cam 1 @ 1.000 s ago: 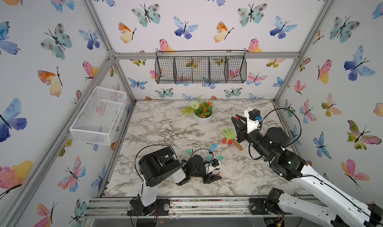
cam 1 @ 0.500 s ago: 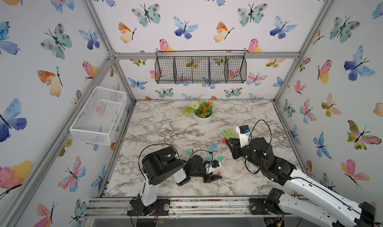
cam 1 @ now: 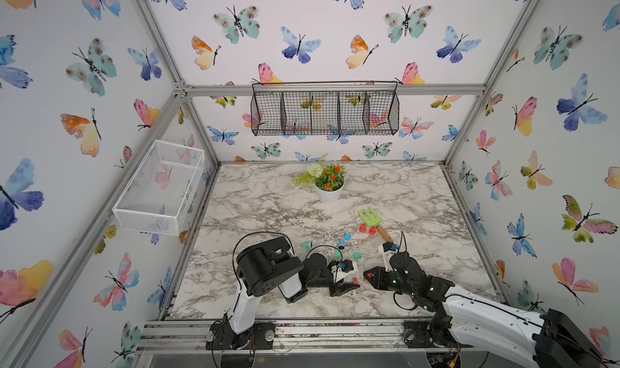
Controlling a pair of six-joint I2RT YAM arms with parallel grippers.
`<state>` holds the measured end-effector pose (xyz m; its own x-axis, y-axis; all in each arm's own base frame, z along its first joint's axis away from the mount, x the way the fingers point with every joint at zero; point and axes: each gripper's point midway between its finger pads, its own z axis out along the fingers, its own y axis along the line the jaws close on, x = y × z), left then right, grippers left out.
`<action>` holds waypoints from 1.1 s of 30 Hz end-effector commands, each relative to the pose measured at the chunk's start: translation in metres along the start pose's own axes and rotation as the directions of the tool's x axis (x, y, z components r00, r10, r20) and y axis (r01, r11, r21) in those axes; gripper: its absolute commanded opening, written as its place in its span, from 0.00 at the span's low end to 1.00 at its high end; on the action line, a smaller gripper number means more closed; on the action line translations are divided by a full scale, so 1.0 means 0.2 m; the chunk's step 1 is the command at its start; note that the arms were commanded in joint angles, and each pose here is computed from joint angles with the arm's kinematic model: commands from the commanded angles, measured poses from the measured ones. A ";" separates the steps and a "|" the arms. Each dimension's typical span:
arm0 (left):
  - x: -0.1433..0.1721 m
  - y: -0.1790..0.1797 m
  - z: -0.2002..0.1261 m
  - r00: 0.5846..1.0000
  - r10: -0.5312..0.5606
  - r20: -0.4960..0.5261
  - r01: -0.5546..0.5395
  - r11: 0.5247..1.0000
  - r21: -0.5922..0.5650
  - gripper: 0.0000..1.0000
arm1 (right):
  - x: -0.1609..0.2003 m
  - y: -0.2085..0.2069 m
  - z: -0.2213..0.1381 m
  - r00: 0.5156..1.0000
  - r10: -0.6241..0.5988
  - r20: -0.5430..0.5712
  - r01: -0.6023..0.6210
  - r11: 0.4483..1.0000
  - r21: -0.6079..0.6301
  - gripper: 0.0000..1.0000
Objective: Close the stamp cap
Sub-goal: Place the cover at the center of the board.
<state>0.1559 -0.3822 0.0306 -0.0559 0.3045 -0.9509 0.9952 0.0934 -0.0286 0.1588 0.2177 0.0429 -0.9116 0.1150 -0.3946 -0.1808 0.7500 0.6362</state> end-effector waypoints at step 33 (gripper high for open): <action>-0.13 0.01 -0.03 0.999 0.012 0.050 -0.012 1.000 -0.003 0.59 | -0.03 0.06 0.16 0.998 0.000 -0.063 0.000 1.000 -0.014 0.02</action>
<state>0.1575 -0.3843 0.0436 -0.0492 0.2835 -0.9577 0.9953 0.0943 -0.0232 0.1659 0.2520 0.0272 -0.9476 0.0636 -0.3129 -0.1766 0.7120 0.6796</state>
